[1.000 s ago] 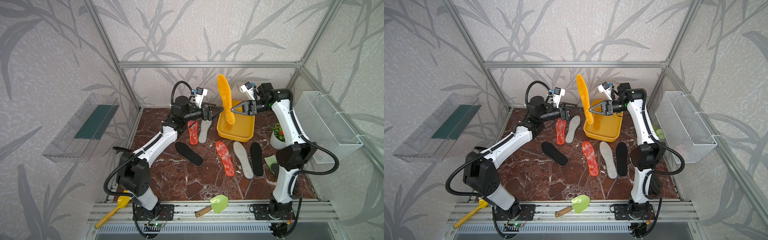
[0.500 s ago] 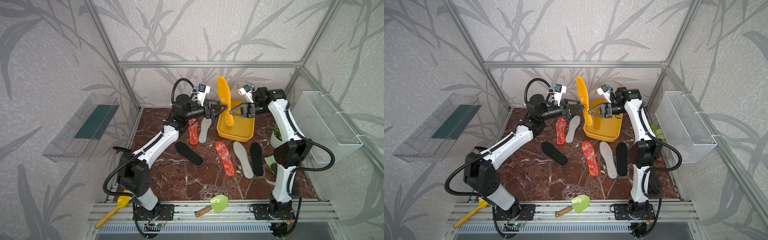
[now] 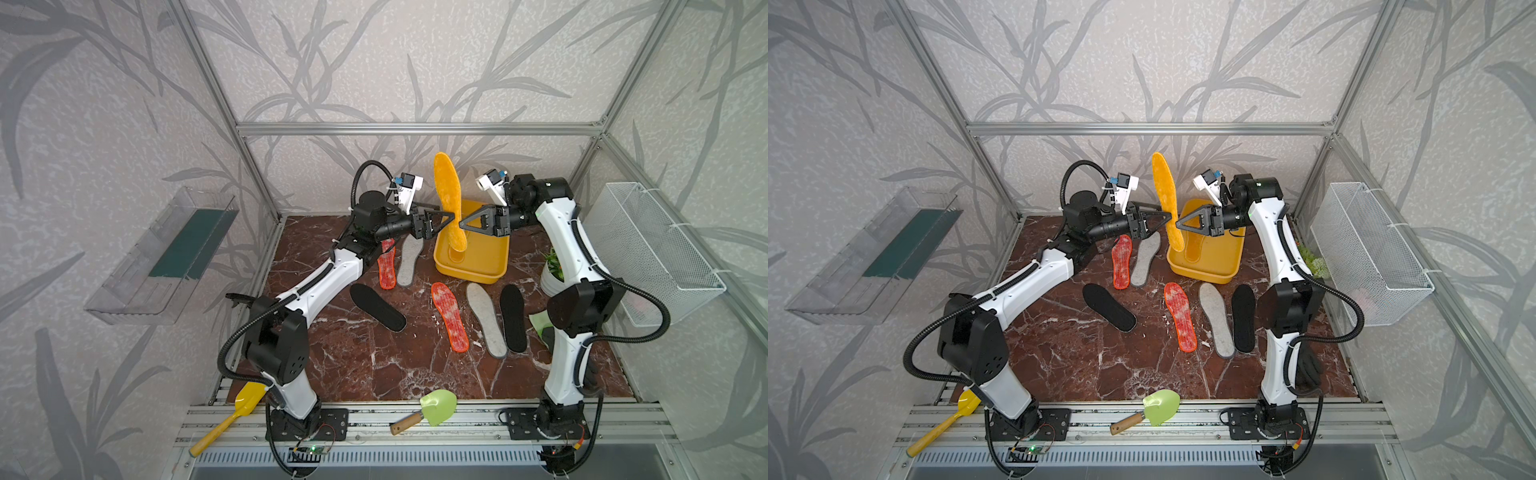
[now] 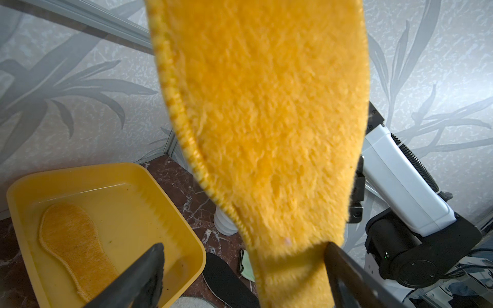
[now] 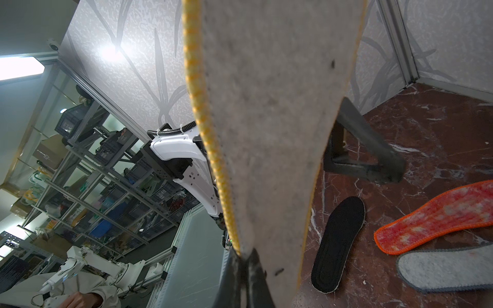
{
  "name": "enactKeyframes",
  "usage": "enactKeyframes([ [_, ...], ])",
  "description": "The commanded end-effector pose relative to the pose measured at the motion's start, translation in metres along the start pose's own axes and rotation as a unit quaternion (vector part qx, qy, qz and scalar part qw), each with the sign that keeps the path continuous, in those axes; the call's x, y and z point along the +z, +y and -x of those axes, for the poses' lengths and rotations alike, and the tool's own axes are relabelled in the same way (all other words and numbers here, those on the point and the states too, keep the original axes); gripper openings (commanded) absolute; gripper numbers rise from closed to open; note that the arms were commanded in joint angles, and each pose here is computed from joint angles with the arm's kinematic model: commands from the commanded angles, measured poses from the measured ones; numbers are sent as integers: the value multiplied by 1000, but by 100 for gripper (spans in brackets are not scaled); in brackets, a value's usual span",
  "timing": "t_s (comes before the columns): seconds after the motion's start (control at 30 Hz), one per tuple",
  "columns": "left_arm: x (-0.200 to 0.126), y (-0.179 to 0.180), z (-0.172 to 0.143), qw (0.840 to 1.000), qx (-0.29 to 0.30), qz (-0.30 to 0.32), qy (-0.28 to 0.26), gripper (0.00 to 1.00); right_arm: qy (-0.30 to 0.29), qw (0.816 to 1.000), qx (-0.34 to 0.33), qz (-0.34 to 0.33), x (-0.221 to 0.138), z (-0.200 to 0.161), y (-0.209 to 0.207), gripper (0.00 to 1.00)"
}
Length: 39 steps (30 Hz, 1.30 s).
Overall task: Put the insoles into the storage box
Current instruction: Place the insole in the storage box.
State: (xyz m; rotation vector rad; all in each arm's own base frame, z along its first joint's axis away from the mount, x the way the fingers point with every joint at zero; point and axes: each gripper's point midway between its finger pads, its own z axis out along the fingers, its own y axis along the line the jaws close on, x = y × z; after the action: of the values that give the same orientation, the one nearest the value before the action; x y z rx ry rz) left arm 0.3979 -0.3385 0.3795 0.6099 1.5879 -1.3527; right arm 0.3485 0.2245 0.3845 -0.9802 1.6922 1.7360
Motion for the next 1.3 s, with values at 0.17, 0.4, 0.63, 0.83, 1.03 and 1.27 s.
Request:
enactKeyframes([
  [0.17, 6, -13, 14, 999, 13, -45, -27, 91, -63, 995, 51, 60, -1, 16, 50, 0],
  [0.4, 7, -28, 20, 996, 13, -82, -37, 90, -63, 995, 53, 60, -1, 15, 47, 0],
  [0.63, 10, -40, 18, 996, 25, -85, -24, 78, -63, 995, 55, 60, -1, 15, 45, 0],
  [0.83, 11, -43, 16, 996, 25, -86, -20, 58, -63, 995, 56, 60, -1, 15, 46, 0],
  [1.03, 8, -47, 17, 996, 27, -84, -19, 51, -63, 995, 58, 59, -1, 15, 43, 0],
  [1.27, 5, -49, 19, 996, 27, -80, -15, 35, -63, 994, 59, 59, -1, 15, 43, 0],
])
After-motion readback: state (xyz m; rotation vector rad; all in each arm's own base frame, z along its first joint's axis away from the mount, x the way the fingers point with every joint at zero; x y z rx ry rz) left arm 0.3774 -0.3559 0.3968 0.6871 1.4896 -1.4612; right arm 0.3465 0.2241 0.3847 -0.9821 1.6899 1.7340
